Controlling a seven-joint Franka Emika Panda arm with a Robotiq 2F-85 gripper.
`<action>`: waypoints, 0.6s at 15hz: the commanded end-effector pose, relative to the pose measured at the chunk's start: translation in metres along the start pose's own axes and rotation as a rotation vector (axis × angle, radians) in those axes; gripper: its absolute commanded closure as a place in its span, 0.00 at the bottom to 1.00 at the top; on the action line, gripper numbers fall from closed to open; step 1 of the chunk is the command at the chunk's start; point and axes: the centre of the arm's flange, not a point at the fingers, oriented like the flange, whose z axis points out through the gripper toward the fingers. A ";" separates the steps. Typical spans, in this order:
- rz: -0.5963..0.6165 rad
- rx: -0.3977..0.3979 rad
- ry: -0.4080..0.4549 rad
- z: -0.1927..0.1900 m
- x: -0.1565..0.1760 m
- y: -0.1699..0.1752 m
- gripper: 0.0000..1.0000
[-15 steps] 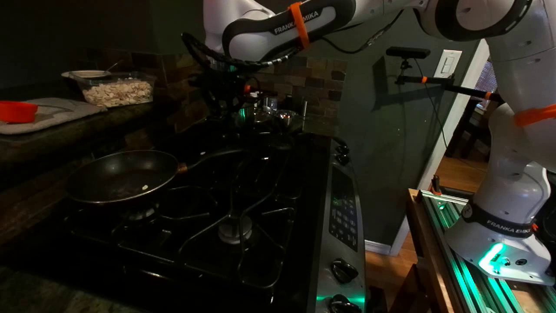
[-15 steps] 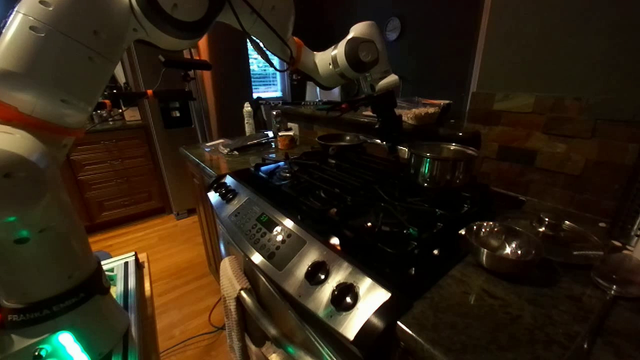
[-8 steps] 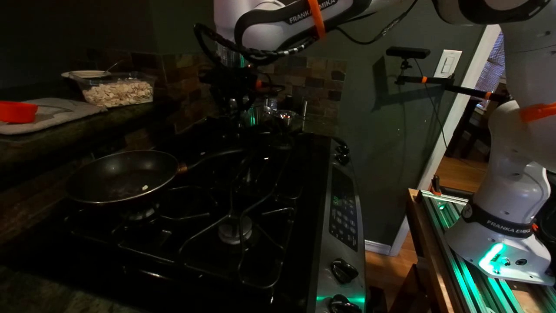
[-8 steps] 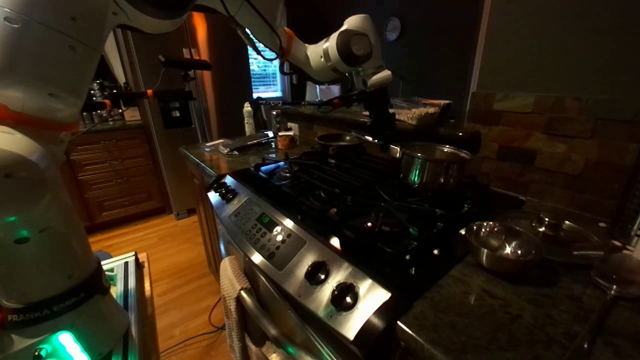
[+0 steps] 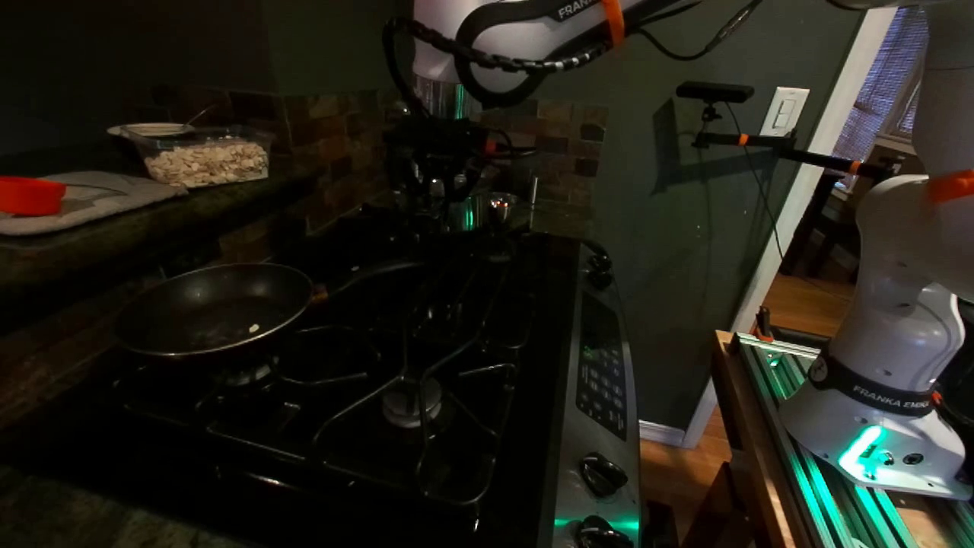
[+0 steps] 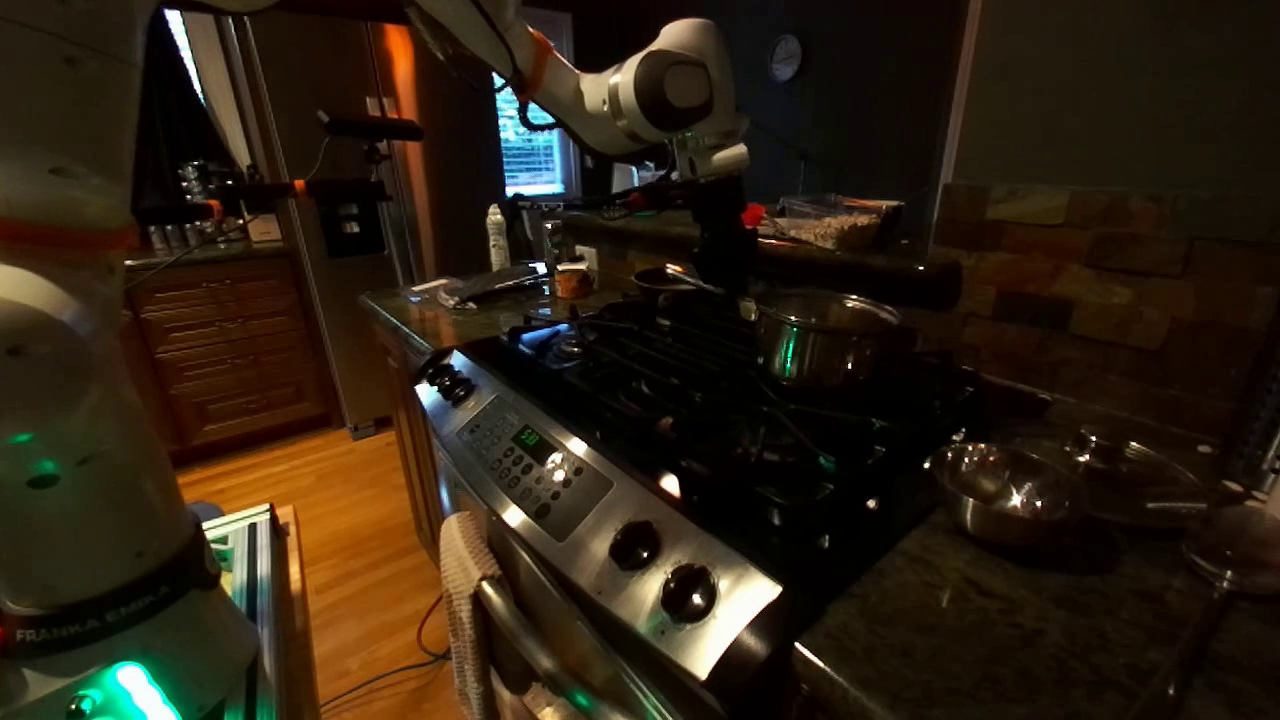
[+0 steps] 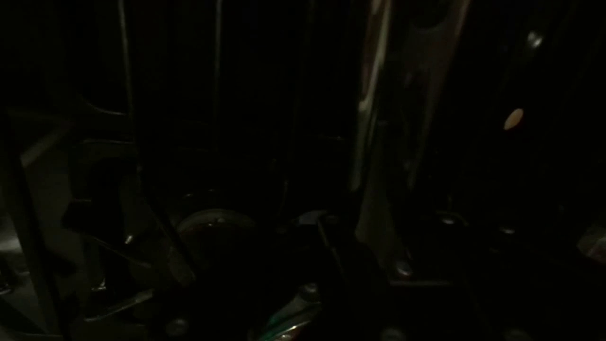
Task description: Move the pot to the left
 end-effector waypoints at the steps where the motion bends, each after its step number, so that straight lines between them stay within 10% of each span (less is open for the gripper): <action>1: 0.019 0.011 -0.071 -0.003 -0.015 0.043 0.92; 4: 0.023 0.028 -0.141 -0.004 -0.024 0.057 0.92; 5: 0.022 0.005 -0.081 -0.001 -0.016 0.030 0.68; 9: 0.024 0.013 -0.109 -0.003 -0.021 0.042 0.68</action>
